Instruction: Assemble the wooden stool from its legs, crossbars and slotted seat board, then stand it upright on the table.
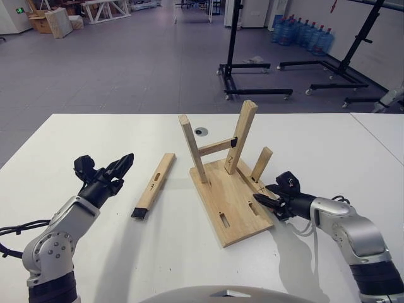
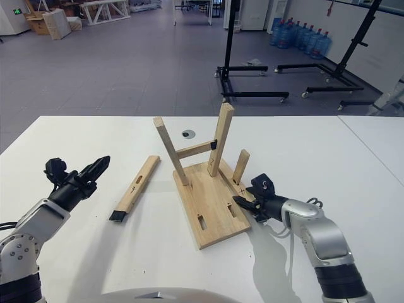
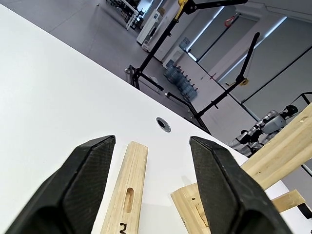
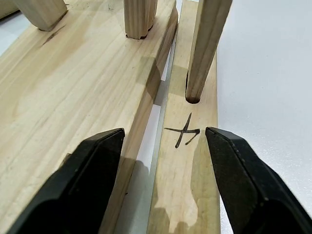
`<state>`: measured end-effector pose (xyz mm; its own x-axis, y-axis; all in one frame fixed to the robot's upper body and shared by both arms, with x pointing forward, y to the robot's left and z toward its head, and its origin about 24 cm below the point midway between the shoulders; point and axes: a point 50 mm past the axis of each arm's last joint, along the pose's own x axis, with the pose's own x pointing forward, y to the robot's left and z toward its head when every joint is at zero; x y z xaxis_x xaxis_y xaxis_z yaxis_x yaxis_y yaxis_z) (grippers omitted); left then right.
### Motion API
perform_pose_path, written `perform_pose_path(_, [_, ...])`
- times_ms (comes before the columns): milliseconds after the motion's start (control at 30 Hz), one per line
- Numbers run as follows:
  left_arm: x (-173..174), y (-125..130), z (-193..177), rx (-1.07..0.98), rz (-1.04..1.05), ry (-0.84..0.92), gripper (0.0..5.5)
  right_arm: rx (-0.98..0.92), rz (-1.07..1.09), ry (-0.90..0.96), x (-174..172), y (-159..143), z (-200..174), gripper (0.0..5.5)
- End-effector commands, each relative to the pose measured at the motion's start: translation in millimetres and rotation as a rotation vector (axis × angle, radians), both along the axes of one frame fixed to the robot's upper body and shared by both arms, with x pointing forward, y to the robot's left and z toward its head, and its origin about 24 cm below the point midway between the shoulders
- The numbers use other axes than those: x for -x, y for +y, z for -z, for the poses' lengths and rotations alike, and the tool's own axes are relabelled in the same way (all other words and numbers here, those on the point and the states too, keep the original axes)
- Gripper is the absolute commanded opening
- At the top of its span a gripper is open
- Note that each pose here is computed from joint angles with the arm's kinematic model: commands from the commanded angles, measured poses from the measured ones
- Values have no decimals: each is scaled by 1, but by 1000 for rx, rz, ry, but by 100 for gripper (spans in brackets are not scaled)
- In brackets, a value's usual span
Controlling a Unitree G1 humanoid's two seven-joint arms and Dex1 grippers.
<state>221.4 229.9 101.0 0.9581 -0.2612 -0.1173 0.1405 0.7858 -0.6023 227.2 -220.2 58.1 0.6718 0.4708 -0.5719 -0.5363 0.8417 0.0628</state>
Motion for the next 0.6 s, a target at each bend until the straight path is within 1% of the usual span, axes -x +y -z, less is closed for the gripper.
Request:
perform_pose_path(33, [0,-1,-1,-13,-7,-2,278,42,38,32,-1,0,13,307])
perform_pose_path(133, [0,-3,-1,-10,-5,-3,278,21,64,-12,-9,-2,6,307])
perform_pose_path(200, [0,-4,0,-8,-2,-1,278,32,64,-11,-10,-4,6,307])
perform_pose_path(433, [0,-8,0,-2,1,-1,278,119,49,83,-1,-9,33,307])
perform_pose_path(500, [-2,-9,0,-3,4,-1,278,162,39,88,2,-13,41,275])
perform_pose_path(600, [-3,-10,1,-8,12,3,278,162,17,67,5,-14,42,227])
